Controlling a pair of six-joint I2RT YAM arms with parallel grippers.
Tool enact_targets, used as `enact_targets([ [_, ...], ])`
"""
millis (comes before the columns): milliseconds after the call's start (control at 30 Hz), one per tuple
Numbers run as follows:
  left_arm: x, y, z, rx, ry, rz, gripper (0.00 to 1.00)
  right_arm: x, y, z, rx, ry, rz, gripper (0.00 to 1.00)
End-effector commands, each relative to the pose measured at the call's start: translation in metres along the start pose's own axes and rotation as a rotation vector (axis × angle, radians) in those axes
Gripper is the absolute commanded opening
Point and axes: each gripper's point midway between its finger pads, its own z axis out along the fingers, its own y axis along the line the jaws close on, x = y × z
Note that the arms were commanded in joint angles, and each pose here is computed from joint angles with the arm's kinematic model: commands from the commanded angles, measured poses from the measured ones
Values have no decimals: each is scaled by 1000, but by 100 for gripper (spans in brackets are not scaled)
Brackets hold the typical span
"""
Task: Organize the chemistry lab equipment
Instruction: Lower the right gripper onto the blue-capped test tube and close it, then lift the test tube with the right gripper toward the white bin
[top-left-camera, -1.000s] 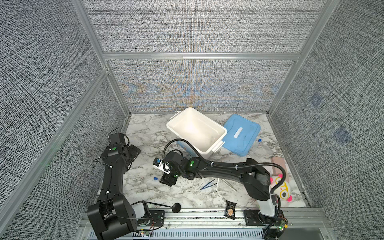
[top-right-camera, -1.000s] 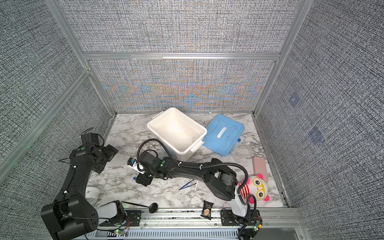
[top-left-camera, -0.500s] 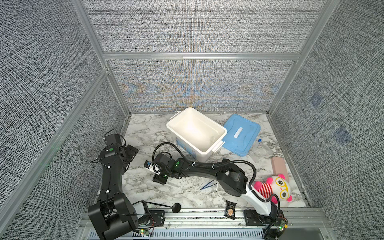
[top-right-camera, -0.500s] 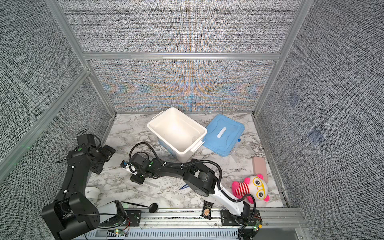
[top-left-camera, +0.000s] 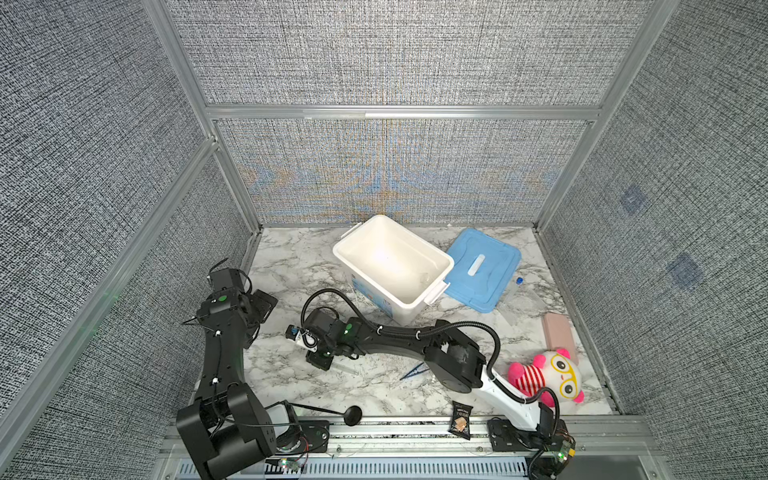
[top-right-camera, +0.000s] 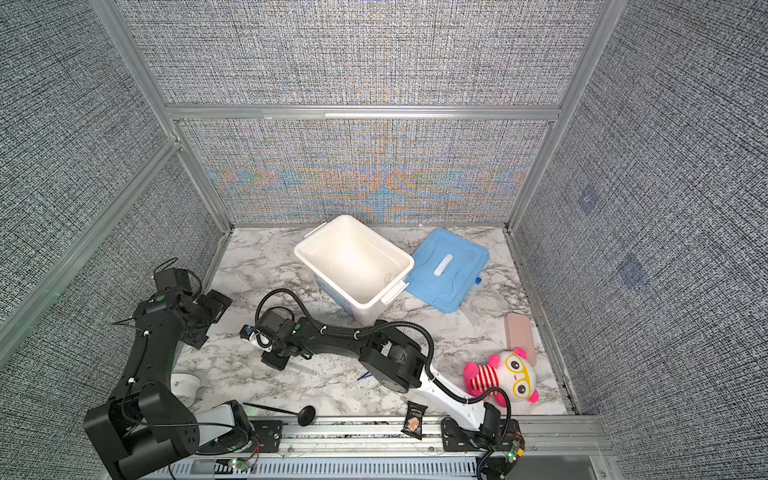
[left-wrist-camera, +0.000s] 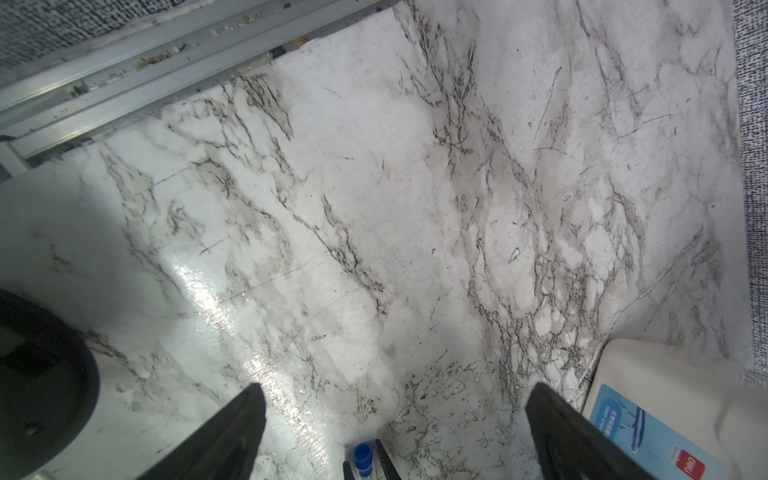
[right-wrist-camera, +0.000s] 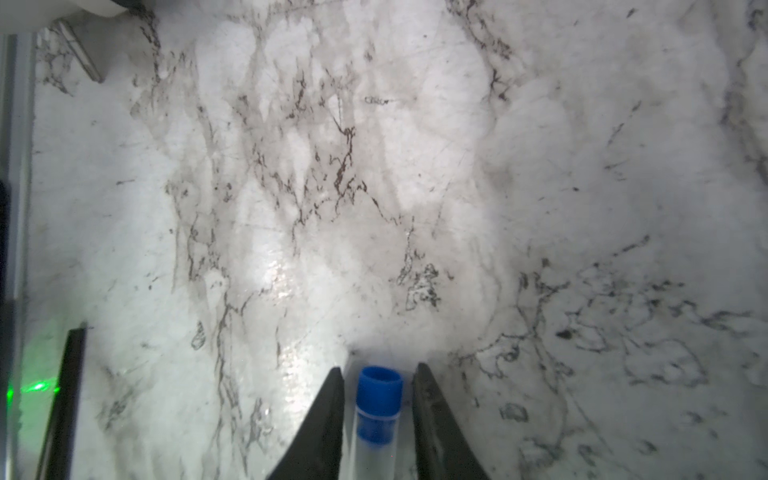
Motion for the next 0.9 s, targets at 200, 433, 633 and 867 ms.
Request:
enact_targets([
  [200,0,1,-1,-5,4,-5,99,20,-5,-4,36,93,58,20],
  [433,1,-1,0,3,19,-5,99,18,-12,-18,83,105,85,17],
  [633,3,-3,1,8,42,-8,99,17,-19,-26,105,103,112,17],
  [867,6,-5,-1,17,59,-3,99,4,-35,-61,145,69,202,17],
])
